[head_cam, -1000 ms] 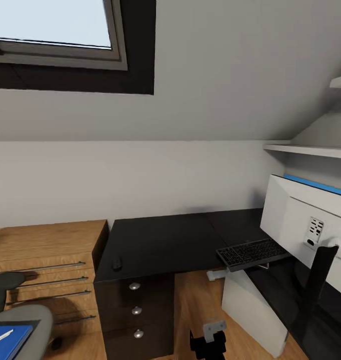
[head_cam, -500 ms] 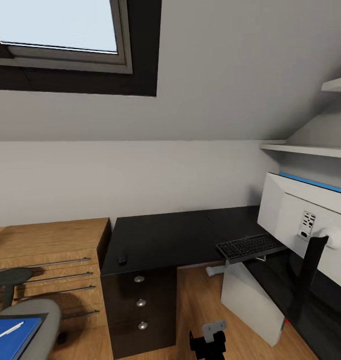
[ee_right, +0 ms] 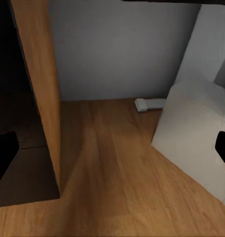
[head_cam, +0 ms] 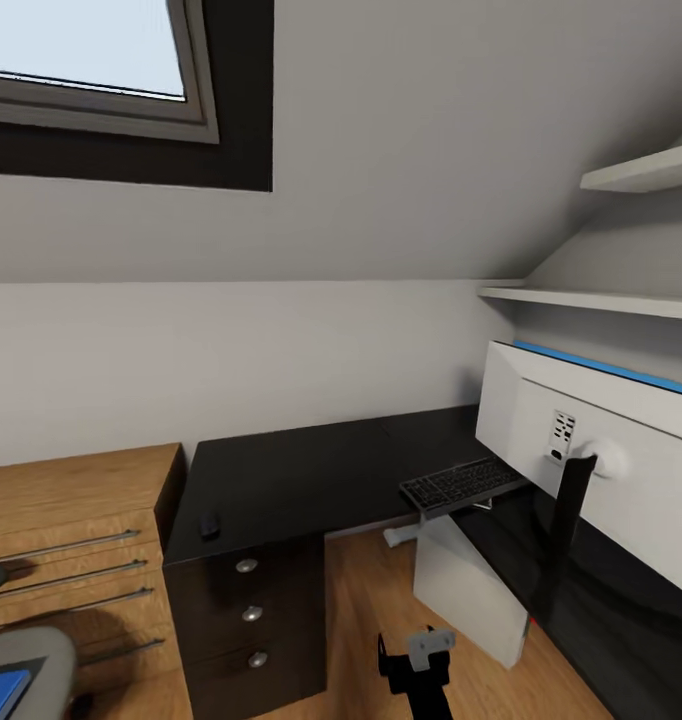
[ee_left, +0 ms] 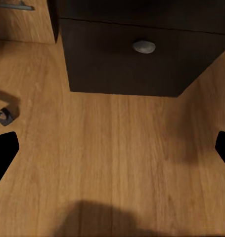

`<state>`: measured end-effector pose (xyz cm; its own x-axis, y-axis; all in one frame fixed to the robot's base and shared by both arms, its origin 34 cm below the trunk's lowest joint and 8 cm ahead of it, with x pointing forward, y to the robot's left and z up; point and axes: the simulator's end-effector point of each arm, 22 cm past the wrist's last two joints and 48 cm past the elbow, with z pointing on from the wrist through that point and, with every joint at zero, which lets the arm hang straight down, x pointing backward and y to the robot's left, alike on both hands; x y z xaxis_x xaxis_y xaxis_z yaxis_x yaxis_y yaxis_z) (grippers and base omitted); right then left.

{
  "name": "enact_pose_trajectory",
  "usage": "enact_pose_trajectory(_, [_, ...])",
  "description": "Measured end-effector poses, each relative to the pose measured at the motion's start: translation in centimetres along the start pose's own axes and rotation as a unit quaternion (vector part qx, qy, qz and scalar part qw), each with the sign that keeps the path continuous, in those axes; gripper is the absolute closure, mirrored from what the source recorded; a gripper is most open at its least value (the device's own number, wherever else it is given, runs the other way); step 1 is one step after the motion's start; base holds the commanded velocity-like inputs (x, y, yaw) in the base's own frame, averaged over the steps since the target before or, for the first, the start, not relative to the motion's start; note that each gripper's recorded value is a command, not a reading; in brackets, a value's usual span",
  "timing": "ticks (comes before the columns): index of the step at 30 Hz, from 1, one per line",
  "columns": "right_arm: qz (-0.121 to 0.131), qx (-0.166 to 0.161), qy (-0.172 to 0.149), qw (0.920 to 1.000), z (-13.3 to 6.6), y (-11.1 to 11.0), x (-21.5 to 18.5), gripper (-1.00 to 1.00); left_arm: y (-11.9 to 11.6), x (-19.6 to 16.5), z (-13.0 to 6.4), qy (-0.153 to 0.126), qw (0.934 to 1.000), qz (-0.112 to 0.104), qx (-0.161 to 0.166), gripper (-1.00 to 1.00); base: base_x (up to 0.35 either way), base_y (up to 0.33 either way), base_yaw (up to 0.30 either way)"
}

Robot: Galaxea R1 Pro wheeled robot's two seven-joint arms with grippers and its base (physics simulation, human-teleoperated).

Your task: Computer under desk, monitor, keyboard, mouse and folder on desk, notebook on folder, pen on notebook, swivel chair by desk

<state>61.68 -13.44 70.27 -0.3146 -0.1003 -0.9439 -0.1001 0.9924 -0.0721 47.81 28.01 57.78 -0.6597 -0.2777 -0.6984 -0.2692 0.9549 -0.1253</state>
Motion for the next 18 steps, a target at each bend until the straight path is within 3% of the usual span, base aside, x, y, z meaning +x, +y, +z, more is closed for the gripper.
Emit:
enact_pose_trajectory(8, [0.005,0.003,-0.009,0.9999,0.07,-0.03,-0.38,-1.0,0.08,0.24,0.02,0.003,1.0,0.0,-0.001,-1.0,0.0,0.0,-0.229])
enact_pose_trajectory(18, [0.007,0.001,-0.025,0.9997,-0.09,-0.09,-0.78,-1.0,0.01,0.38,0.02,0.004,1.0,0.0,-0.001,-1.0,0.0,0.0,-0.014])
